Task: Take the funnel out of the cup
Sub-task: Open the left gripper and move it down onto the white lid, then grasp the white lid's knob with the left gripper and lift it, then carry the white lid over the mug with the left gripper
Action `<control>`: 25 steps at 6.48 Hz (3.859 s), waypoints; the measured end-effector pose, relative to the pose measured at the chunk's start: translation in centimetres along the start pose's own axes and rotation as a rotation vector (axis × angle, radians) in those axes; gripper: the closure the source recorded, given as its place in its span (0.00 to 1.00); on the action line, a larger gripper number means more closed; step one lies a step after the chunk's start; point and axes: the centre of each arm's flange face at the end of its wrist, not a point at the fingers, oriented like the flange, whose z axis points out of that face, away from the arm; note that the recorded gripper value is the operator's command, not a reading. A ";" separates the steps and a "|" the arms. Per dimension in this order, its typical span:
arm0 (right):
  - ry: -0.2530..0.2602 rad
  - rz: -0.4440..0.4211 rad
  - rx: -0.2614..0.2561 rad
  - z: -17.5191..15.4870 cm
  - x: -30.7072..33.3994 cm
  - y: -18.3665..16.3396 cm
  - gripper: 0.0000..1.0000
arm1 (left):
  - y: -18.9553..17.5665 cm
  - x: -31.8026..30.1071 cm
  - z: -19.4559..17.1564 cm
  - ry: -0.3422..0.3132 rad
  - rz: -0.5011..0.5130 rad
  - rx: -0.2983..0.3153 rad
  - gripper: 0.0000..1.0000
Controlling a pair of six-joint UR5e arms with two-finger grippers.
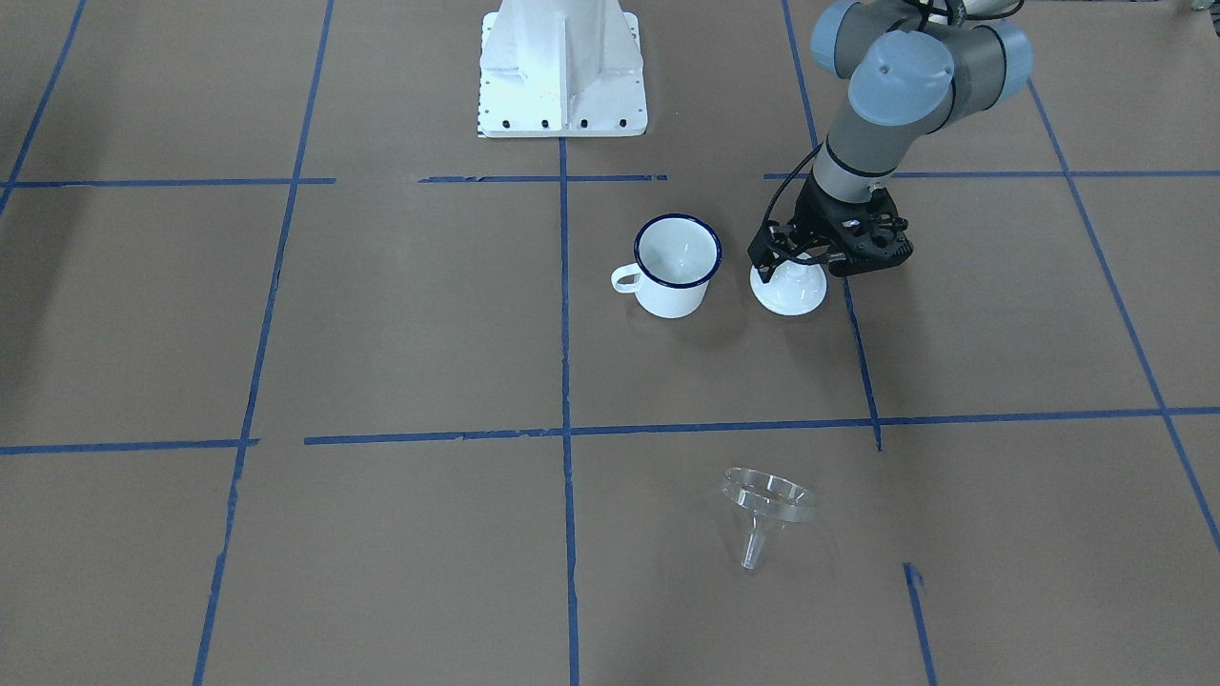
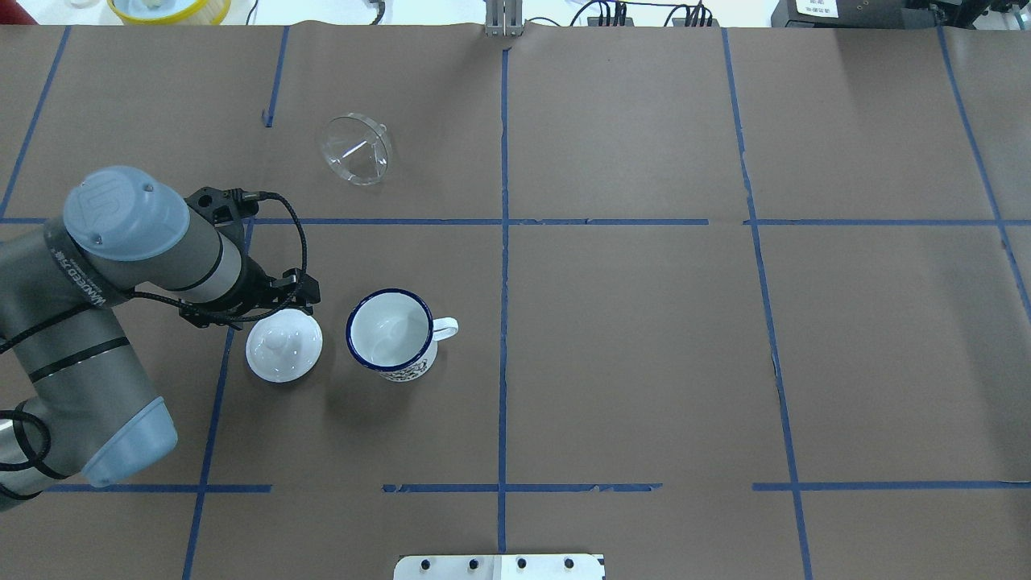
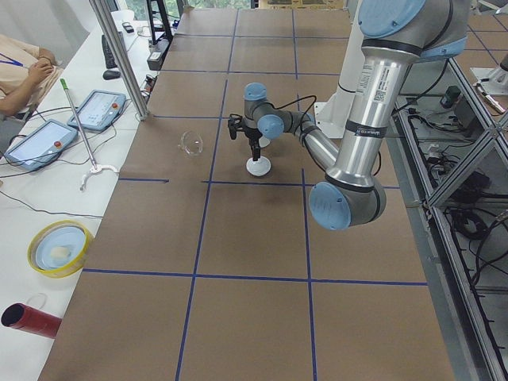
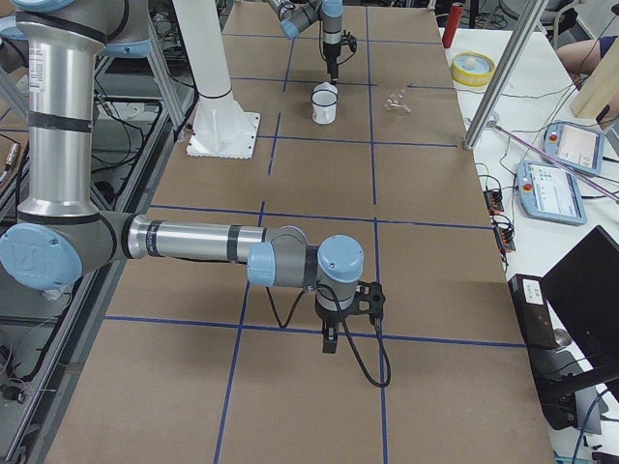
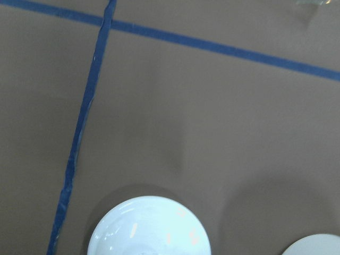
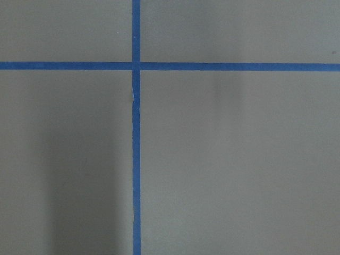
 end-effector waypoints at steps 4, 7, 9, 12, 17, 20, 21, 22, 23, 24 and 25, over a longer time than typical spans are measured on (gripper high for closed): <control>0.000 0.000 0.000 0.0 0.0 0.0 0.00 | 0.5 -1.1 1.6 -0.029 -0.004 -0.024 0.25; 0.000 0.000 0.000 0.0 0.0 0.0 0.00 | 0.4 -1.2 2.5 -0.041 -0.006 -0.030 0.36; 0.000 0.000 0.000 0.0 0.0 0.0 0.00 | 0.5 -1.2 2.6 -0.042 -0.006 -0.032 0.37; 0.000 0.000 0.000 0.0 0.0 0.0 0.00 | 0.8 -0.9 2.5 -0.032 -0.010 -0.063 0.60; 0.000 0.000 0.000 0.0 0.0 0.0 0.00 | 0.8 -0.9 2.4 -0.031 -0.004 -0.069 1.00; 0.000 0.000 0.000 0.0 0.0 0.0 0.00 | 1.6 0.2 -2.1 -0.004 -0.010 -0.049 1.00; 0.000 0.000 0.000 0.0 0.0 0.0 0.00 | 2.2 1.8 -5.9 -0.005 -0.020 -0.041 1.00; 0.000 0.000 0.000 0.0 0.0 0.0 0.00 | 2.4 4.5 -9.7 -0.013 -0.036 -0.034 1.00; 0.000 0.000 0.000 0.0 0.0 0.0 0.00 | 2.6 7.0 -12.1 -0.021 -0.064 -0.036 1.00; 0.000 0.000 0.000 0.0 0.0 0.0 0.00 | 2.7 9.1 -12.7 -0.026 -0.095 -0.043 1.00; 0.000 0.000 0.000 0.0 0.0 0.0 0.00 | 2.5 11.4 -11.8 -0.042 -0.115 -0.057 1.00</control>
